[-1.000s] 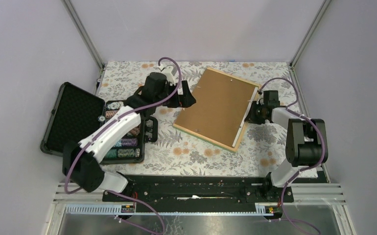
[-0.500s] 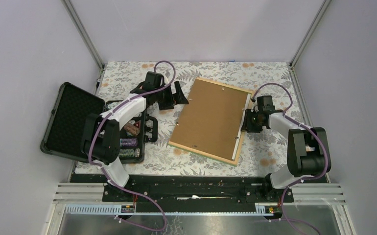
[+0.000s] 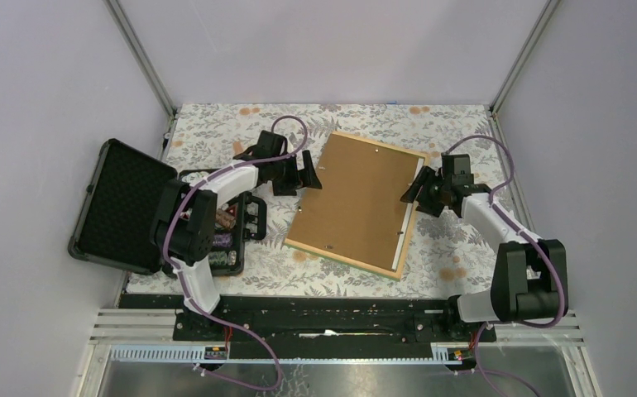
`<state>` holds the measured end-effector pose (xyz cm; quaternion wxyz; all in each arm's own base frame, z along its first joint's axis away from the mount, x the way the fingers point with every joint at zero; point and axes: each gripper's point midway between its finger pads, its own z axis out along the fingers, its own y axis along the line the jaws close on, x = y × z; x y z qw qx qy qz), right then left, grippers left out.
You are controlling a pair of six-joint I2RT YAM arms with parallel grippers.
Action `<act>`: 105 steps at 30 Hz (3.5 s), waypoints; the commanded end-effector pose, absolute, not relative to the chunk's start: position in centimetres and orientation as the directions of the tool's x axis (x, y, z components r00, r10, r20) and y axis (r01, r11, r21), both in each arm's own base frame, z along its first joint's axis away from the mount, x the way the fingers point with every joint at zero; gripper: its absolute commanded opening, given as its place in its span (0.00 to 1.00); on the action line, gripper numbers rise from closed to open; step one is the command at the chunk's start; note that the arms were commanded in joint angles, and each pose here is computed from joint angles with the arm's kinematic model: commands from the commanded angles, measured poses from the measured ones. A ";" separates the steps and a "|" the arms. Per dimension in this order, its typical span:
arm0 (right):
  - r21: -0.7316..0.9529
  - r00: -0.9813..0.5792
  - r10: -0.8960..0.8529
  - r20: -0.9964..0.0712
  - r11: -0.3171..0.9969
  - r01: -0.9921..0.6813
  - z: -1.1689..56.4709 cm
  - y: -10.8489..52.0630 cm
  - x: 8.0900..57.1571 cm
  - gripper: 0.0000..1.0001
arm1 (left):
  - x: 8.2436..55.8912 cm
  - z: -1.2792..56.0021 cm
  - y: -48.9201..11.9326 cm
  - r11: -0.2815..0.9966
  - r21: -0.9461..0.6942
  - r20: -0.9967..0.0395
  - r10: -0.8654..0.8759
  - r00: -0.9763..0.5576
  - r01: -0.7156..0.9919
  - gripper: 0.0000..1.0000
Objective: Put the photo into the frame
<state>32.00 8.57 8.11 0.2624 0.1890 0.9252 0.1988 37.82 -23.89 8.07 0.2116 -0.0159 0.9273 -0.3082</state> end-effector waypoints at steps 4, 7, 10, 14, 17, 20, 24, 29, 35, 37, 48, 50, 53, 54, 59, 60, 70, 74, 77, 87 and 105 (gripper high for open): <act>0.562 -0.766 0.575 -0.285 0.748 0.352 6.5 10.9 32.6 0.65 | 38.8 6.6 -24.0 0.834 -0.537 -0.402 -0.124 -0.907 0.124 0.99; 0.513 -0.763 0.586 -0.273 0.760 0.400 5.4 10.7 32.5 0.66 | 38.8 6.5 -24.1 0.836 -0.536 -0.397 -0.124 -0.910 0.120 0.99; 0.464 -0.761 0.581 -0.288 0.780 0.420 4.5 10.6 32.4 0.66 | 38.7 6.2 -24.2 0.834 -0.540 -0.384 -0.126 -0.915 0.113 0.99; 0.401 -0.765 0.564 -0.311 0.807 0.433 3.6 11.0 32.4 0.66 | 38.4 6.1 -24.5 0.832 -0.542 -0.380 -0.120 -0.917 0.116 0.99; 0.355 -0.758 0.567 -0.324 0.815 0.458 3.2 11.1 32.5 0.67 | 38.2 5.9 -24.8 0.830 -0.545 -0.372 -0.114 -0.921 0.118 0.99; 0.325 -0.757 0.557 -0.343 0.826 0.461 2.9 11.2 32.5 0.68 | 38.0 5.7 -25.1 0.829 -0.546 -0.369 -0.108 -0.923 0.121 0.99; 0.344 -0.754 0.568 -0.329 0.816 0.465 2.6 11.8 32.5 0.68 | 37.6 5.1 -25.5 0.825 -0.555 -0.343 -0.108 -0.933 0.109 0.99; 0.442 -0.718 0.593 -0.365 0.789 0.426 4.4 12.6 33.4 0.67 | 37.4 5.0 -25.8 0.820 -0.563 -0.331 -0.103 -0.938 0.109 0.98; 0.724 -0.629 0.664 -0.405 0.653 0.223 10.6 15.8 34.6 0.63 | 37.1 5.3 -26.0 0.822 -0.556 -0.347 -0.091 -0.933 0.126 0.97; 0.755 -0.611 0.679 -0.407 0.626 0.192 12.0 16.1 34.8 0.62 | 37.0 5.7 -26.2 0.822 -0.553 -0.357 -0.086 -0.930 0.136 0.97; 0.577 -0.617 0.622 -0.483 0.755 0.310 10.8 12.4 32.9 0.67 | 38.0 7.4 -24.4 0.892 -0.428 -0.452 -0.074 -0.889 0.143 0.99; 0.531 -0.670 0.577 -0.467 0.789 0.308 9.9 12.5 32.3 0.69 | 38.3 8.0 -23.8 0.905 -0.398 -0.482 -0.068 -0.874 0.150 0.99; 0.444 -0.770 0.491 -0.407 0.843 0.303 8.1 12.5 30.9 0.71 | 38.5 8.5 -23.2 0.916 -0.370 -0.508 -0.058 -0.859 0.157 0.99; 0.418 -0.791 0.471 -0.391 0.856 0.304 7.7 12.4 30.5 0.71 | 38.4 8.4 -23.2 0.916 -0.369 -0.505 -0.056 -0.861 0.156 0.99; 0.463 -0.816 0.492 -0.304 0.825 0.325 6.6 13.3 28.6 0.71 | 38.0 7.8 -24.2 0.896 -0.413 -0.465 -0.054 -0.884 0.163 0.98; 0.470 -0.811 0.510 -0.287 0.813 0.345 6.3 13.4 28.2 0.71 | 37.9 7.7 -24.3 0.893 -0.419 -0.458 -0.055 -0.887 0.161 0.98; 0.446 -0.767 0.583 -0.266 0.780 0.438 4.8 12.6 27.1 0.68 | 37.7 7.2 -24.7 0.884 -0.439 -0.439 -0.056 -0.897 0.160 0.98; 0.446 -0.777 0.580 -0.245 0.779 0.441 4.2 13.3 26.7 0.67 | 37.6 7.2 -24.7 0.883 -0.441 -0.436 -0.055 -0.898 0.160 0.99; 0.446 -0.779 0.581 -0.235 0.776 0.445 3.7 13.7 26.5 0.67 | 37.6 7.2 -24.7 0.883 -0.441 -0.436 -0.055 -0.898 0.160 0.99; 0.412 -0.755 0.584 -0.298 0.792 0.450 2.3 13.1 28.1 0.67 | 37.5 7.1 -24.9 0.878 -0.449 -0.429 -0.052 -0.902 0.163 0.98; 0.276 -0.694 0.400 -0.599 0.916 0.290 6.2 10.7 35.0 0.68 | 37.8 7.7 -24.7 0.880 -0.442 -0.452 -0.049 -0.891 0.176 0.98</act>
